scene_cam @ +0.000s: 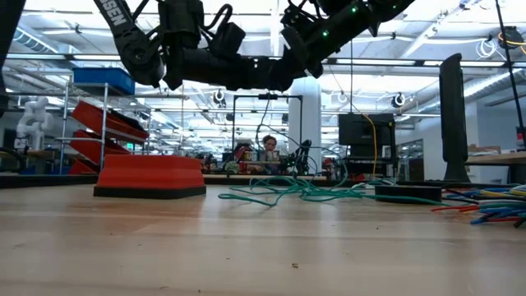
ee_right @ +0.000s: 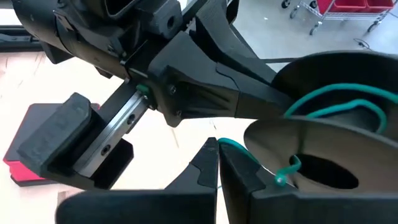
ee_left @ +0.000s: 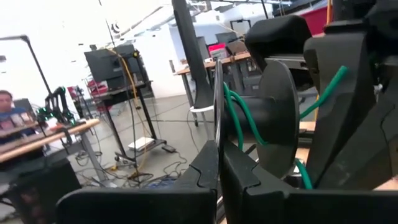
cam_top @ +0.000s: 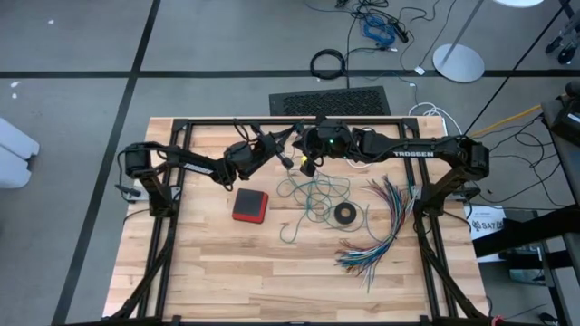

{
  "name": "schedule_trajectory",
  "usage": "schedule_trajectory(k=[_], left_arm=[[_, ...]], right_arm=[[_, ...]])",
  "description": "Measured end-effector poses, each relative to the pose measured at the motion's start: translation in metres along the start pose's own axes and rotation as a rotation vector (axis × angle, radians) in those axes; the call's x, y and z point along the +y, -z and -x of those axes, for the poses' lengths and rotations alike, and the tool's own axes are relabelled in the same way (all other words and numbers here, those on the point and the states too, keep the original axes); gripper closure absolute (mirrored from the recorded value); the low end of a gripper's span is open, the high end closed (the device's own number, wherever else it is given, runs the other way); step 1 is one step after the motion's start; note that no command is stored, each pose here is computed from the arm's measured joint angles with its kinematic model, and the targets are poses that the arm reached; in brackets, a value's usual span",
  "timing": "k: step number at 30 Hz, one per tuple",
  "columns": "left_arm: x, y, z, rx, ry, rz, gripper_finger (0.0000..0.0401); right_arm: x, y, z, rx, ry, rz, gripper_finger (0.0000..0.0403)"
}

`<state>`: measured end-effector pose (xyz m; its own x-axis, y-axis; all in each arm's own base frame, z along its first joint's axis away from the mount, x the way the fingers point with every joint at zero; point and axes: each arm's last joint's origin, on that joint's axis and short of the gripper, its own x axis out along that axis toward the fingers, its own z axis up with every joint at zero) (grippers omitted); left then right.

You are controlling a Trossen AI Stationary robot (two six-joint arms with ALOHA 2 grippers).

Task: Coiling cords
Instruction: Coil the green wire cable on the spool

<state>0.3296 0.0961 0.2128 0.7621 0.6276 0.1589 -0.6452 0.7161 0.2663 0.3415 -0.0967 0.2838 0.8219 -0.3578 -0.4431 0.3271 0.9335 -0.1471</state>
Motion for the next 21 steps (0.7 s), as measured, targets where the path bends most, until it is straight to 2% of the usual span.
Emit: schedule_trajectory(k=[6,10,21], left_arm=[[-0.001,0.002,0.0,0.015,0.007,-0.067,0.0399],[-0.003,0.007,-0.001,0.021,0.028,-0.091,0.0399],[-0.005,0.013,-0.002,0.039,0.03,-0.174,0.0399]], right_arm=[[0.0,0.0,0.0,0.0,-0.008,0.018,0.0403],[0.001,-0.002,0.0,-0.021,-0.053,0.034,0.0403],[0.0,-0.005,0.007,-0.036,-0.053,0.053,0.0403]])
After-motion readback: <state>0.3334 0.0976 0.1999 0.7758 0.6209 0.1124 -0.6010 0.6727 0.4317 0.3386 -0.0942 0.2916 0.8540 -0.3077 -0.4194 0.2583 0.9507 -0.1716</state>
